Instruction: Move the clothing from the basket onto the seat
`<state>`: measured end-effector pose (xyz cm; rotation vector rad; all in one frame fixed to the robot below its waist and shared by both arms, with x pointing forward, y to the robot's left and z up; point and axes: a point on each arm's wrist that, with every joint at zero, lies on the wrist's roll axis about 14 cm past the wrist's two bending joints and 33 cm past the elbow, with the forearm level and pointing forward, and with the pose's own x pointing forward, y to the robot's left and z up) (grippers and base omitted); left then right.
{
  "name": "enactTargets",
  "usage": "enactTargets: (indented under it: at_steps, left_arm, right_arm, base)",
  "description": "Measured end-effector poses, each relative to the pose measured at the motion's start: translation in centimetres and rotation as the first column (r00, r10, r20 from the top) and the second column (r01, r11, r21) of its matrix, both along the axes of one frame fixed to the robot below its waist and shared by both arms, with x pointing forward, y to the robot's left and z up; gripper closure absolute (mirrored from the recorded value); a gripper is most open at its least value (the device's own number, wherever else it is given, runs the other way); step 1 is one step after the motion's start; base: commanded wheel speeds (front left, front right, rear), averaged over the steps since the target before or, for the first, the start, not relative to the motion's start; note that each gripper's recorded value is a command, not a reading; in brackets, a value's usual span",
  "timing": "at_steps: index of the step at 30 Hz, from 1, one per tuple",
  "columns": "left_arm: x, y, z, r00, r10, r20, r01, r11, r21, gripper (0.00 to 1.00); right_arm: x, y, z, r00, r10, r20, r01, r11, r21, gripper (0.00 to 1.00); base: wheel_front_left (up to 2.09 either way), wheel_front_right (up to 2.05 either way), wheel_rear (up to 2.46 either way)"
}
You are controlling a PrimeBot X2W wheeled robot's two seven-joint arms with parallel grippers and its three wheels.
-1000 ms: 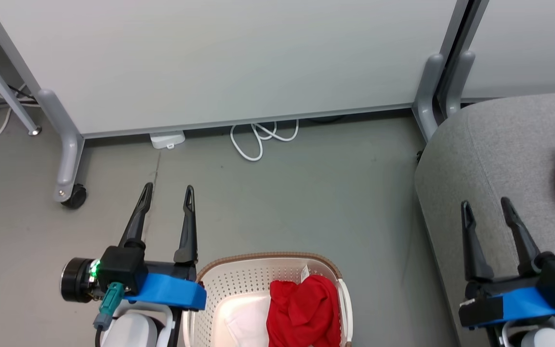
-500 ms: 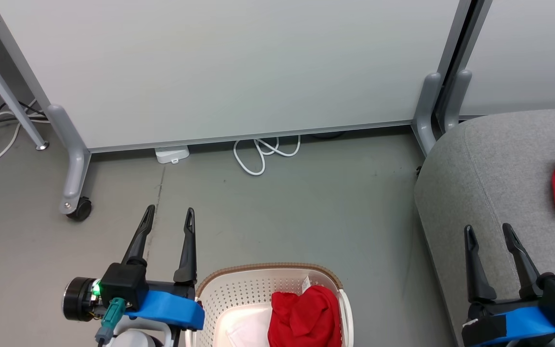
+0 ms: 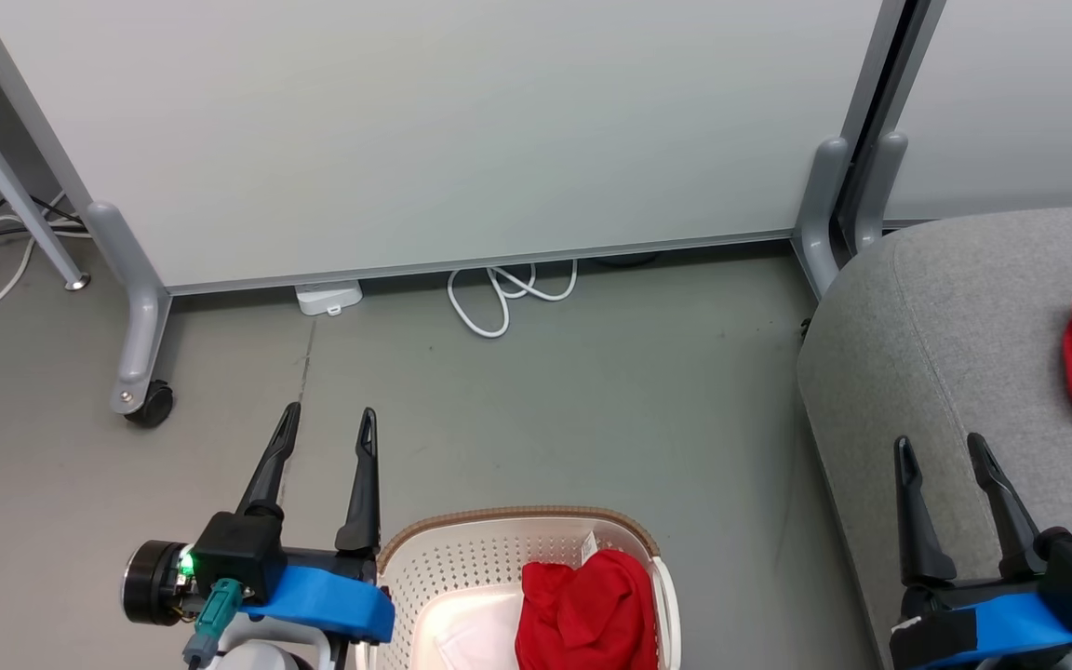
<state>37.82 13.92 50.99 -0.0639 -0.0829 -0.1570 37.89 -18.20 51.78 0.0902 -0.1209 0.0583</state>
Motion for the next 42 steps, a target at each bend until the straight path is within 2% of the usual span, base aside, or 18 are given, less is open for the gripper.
enactTargets:
  at_steps: [9, 21, 26, 33, 42]
  left_arm:
    - [0.5, -0.8, -0.1, 1.0, -0.023, -0.002, 0.023, 1.0, -0.007, 0.0]
    - [4.4, -4.7, -2.5, 0.986, -0.155, -0.069, 0.156, 0.988, 0.006, 0.0]
    - [6.1, -6.8, -5.3, 0.965, -0.223, -0.138, 0.228, 0.974, 0.02, 0.0]
    - [7.6, -9.5, -11.3, 0.904, -0.315, -0.289, 0.336, 0.941, 0.026, 0.0]
    - [6.9, -12.2, -19.3, 0.772, -0.415, -0.481, 0.468, 0.884, -0.011, 0.0]
  right_arm:
    - [0.2, 0.1, -0.3, 1.0, 0.003, -0.009, -0.003, 1.0, 0.002, 0.0]
    - [2.8, -0.1, -0.5, 1.0, -0.003, -0.006, 0.003, 1.0, -0.008, 0.0]
    - [4.8, -0.3, -1.0, 1.0, -0.009, -0.009, 0.009, 1.0, -0.022, 0.0]
    - [7.5, -0.7, -2.6, 0.999, -0.015, -0.033, 0.014, 0.999, -0.037, 0.0]
    - [9.7, -1.5, -5.7, 0.996, -0.031, -0.088, 0.026, 0.998, -0.062, 0.0]
  base:
    - [0.0, 0.0, 0.0]
    - [0.0, 0.0, 0.0]
    - [0.0, 0.0, 0.0]
    - [0.0, 0.0, 0.0]
    - [0.0, 0.0, 0.0]
